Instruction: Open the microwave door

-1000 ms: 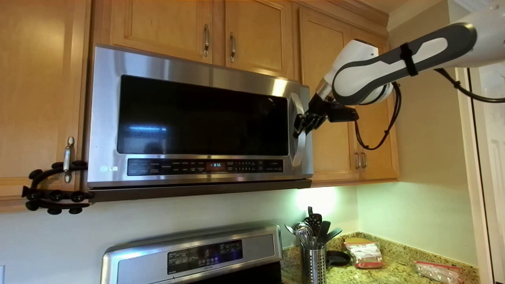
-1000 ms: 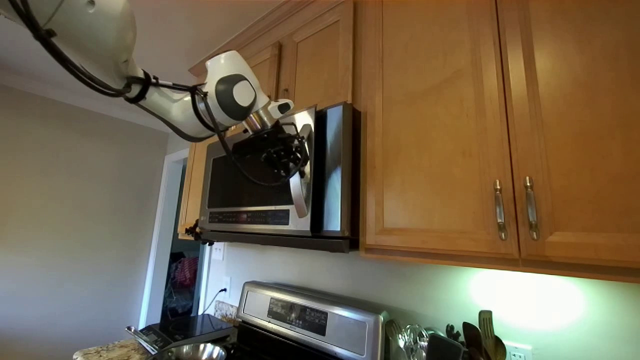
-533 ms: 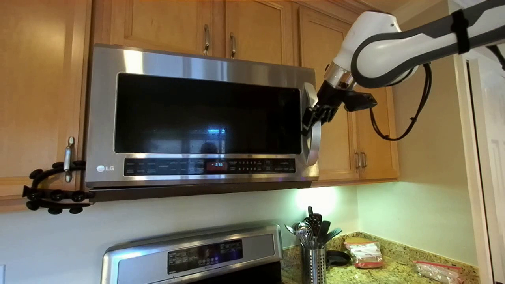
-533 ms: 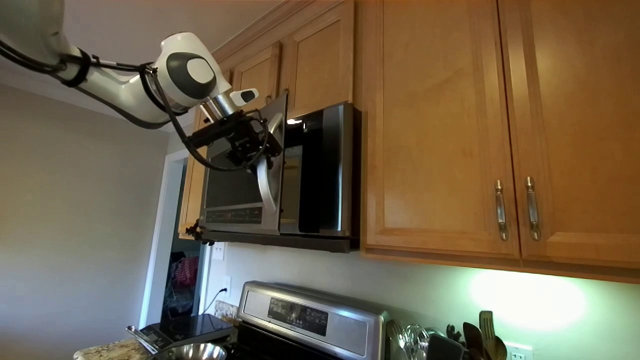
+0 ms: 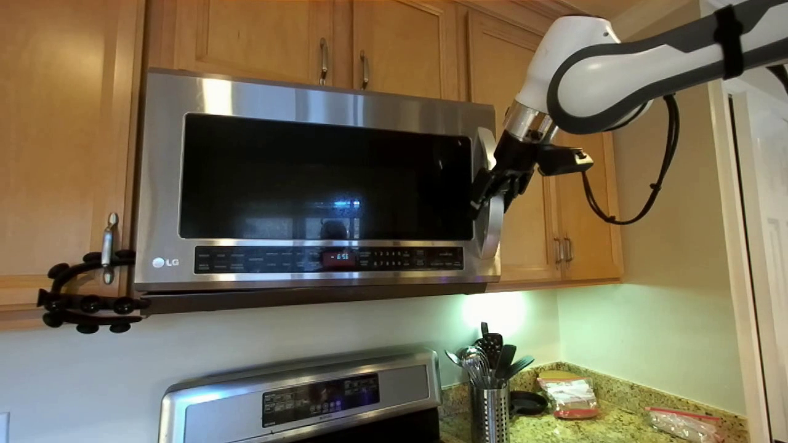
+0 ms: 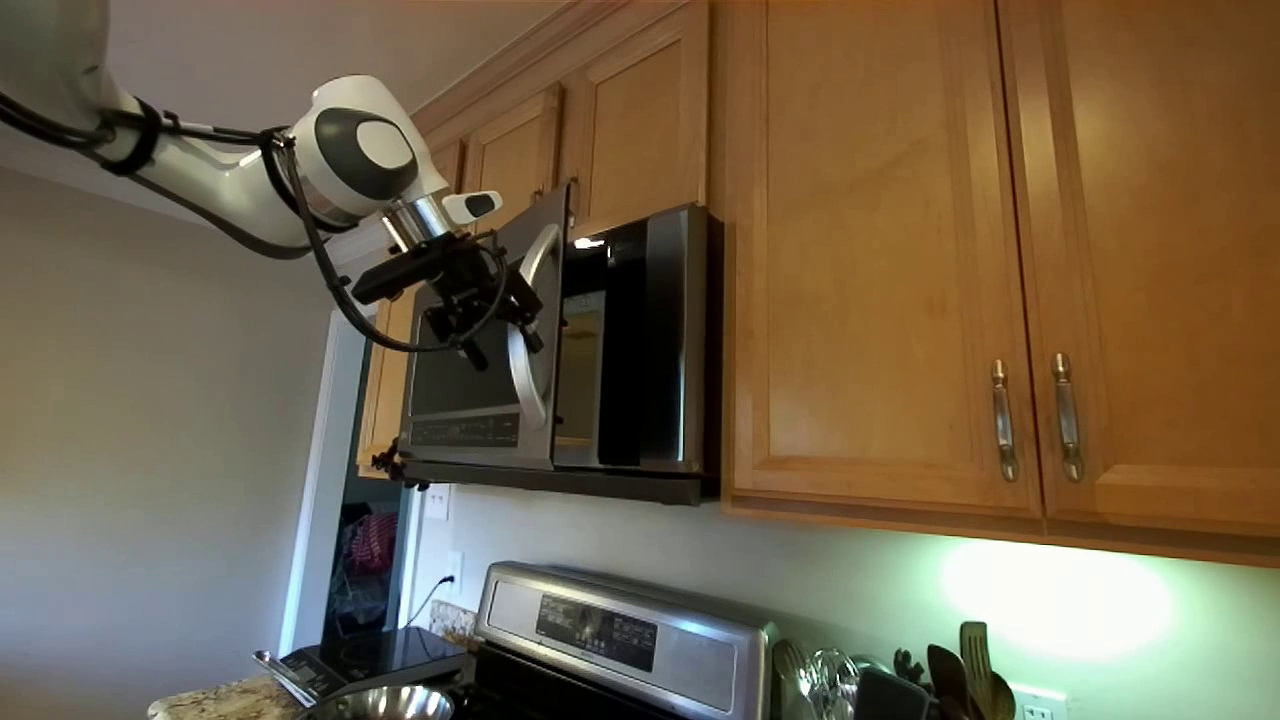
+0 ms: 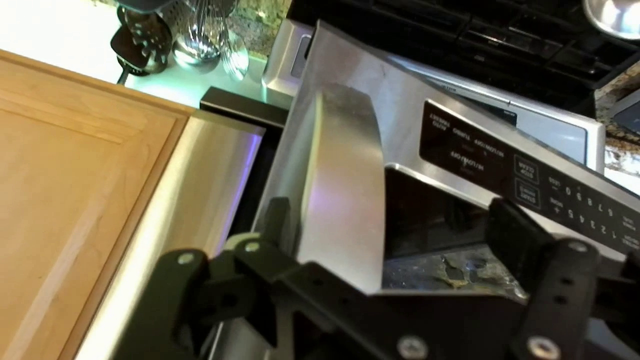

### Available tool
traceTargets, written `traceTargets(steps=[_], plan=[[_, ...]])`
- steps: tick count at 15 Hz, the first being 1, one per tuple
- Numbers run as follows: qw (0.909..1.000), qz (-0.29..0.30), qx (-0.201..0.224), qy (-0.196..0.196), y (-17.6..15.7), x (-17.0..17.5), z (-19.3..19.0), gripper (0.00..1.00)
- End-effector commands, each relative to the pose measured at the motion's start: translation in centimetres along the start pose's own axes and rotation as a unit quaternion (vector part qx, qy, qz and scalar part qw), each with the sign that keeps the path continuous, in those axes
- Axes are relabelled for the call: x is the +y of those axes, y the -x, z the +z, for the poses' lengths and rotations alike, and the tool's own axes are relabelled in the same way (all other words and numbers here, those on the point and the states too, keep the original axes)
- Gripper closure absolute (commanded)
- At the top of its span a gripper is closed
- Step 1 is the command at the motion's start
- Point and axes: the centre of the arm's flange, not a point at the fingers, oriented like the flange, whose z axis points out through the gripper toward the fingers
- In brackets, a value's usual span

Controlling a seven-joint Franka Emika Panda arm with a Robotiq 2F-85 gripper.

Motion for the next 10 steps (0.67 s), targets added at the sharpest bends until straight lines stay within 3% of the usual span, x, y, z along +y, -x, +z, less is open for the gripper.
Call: traceTargets(steps=[1, 6, 10], plan=[[0.9978, 0.040, -0.052, 0.003, 0.8, -0.5, 0.4, 0.00], [0.9917, 0.072, -0.106, 0.010, 1.8, -1.0, 0.6, 0.00], [0.9856, 0.103, -0.134, -0.014, 2.9, -0.8, 1.3, 0.00]])
